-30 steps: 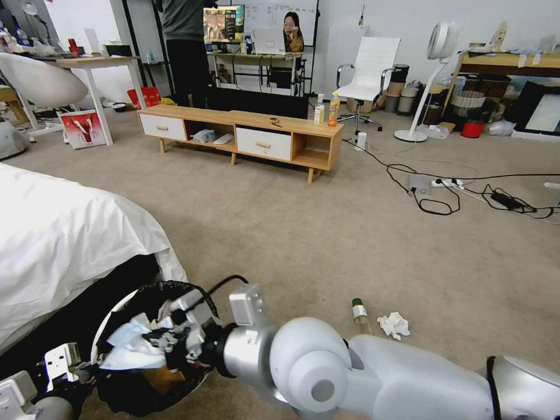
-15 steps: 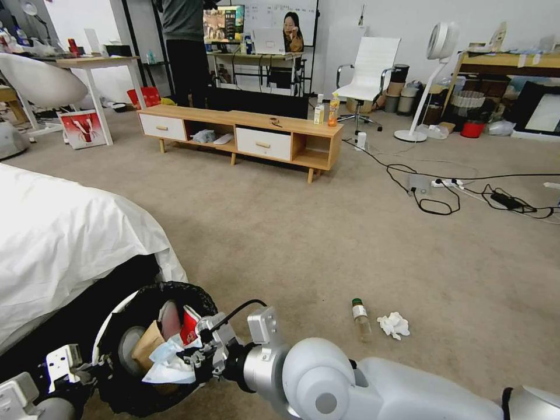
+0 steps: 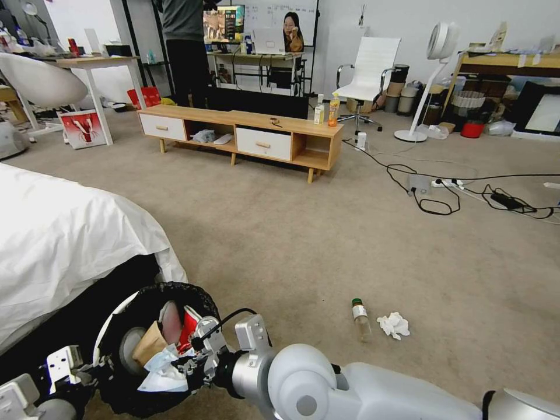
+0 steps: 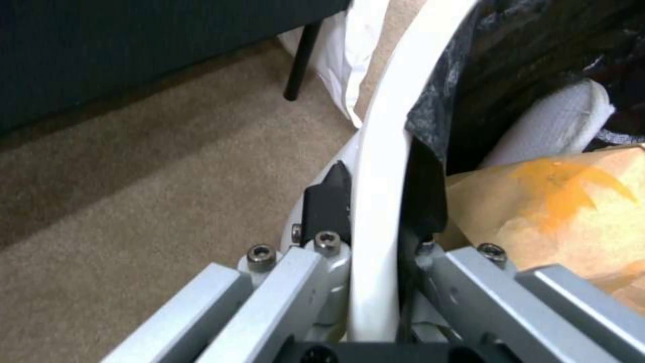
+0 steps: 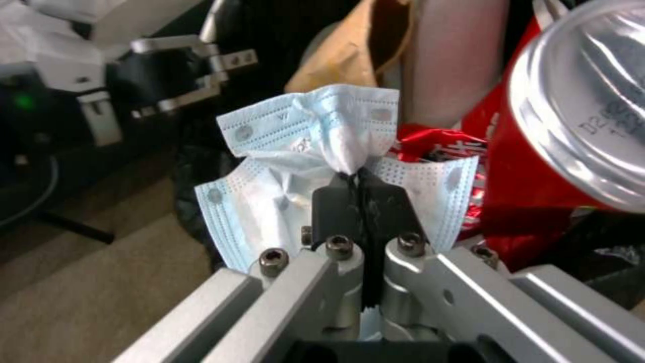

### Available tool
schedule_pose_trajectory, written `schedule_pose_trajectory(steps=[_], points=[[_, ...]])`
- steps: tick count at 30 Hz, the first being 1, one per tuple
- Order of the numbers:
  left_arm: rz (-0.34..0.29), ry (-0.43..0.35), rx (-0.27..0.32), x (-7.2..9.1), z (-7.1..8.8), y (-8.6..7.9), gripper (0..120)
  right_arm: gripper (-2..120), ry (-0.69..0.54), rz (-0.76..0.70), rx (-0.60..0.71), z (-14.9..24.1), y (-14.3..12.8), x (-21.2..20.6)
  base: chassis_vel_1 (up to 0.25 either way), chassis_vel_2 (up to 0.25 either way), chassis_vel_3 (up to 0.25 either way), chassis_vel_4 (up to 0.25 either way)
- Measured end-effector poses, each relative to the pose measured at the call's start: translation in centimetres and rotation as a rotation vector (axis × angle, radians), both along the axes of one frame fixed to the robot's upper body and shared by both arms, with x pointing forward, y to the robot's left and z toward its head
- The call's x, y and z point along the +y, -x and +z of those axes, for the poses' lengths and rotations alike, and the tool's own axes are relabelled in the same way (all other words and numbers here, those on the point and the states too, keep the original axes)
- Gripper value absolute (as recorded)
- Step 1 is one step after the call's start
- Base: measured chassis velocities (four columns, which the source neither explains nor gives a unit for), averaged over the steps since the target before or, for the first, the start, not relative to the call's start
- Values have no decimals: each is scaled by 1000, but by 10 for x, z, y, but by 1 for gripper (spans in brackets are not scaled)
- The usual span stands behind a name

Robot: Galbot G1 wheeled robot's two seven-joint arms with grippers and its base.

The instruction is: Pick up the trash bin and place the garbage on the floor into it.

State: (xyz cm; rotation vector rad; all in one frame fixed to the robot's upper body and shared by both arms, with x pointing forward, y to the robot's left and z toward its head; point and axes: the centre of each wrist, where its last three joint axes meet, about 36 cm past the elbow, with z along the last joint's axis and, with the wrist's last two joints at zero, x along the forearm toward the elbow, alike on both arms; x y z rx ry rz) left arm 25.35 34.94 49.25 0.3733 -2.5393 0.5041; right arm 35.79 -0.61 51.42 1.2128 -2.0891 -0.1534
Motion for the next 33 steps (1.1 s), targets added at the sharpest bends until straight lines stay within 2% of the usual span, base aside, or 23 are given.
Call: schedule_pose_trajectory(steps=[23, 25, 27, 28, 30, 32, 33], points=[[-4, 1, 6, 2, -4, -2, 1, 0, 47, -52, 5, -23, -20, 10, 0, 0, 0, 0], [-4, 2, 6, 2, -4, -2, 1, 4, 42, -50, 0, -21, -20, 11, 0, 0, 0, 0], [-3, 1, 7, 3, -5, -3, 1, 14, 34, -48, -9, -17, -20, 13, 0, 0, 0, 0], [-3, 1, 7, 3, -5, -3, 1, 14, 34, -48, -9, -17, -20, 13, 0, 0, 0, 0], [-3, 2, 6, 2, -5, -3, 1, 23, 27, -47, -17, -13, -21, 14, 0, 0, 0, 0], [-3, 2, 6, 2, -5, -3, 1, 26, 25, -46, -19, -12, -21, 14, 0, 0, 0, 0], [-3, 3, 6, 2, -5, -4, 1, 35, 22, -46, -22, -10, -21, 15, 0, 0, 0, 0]])
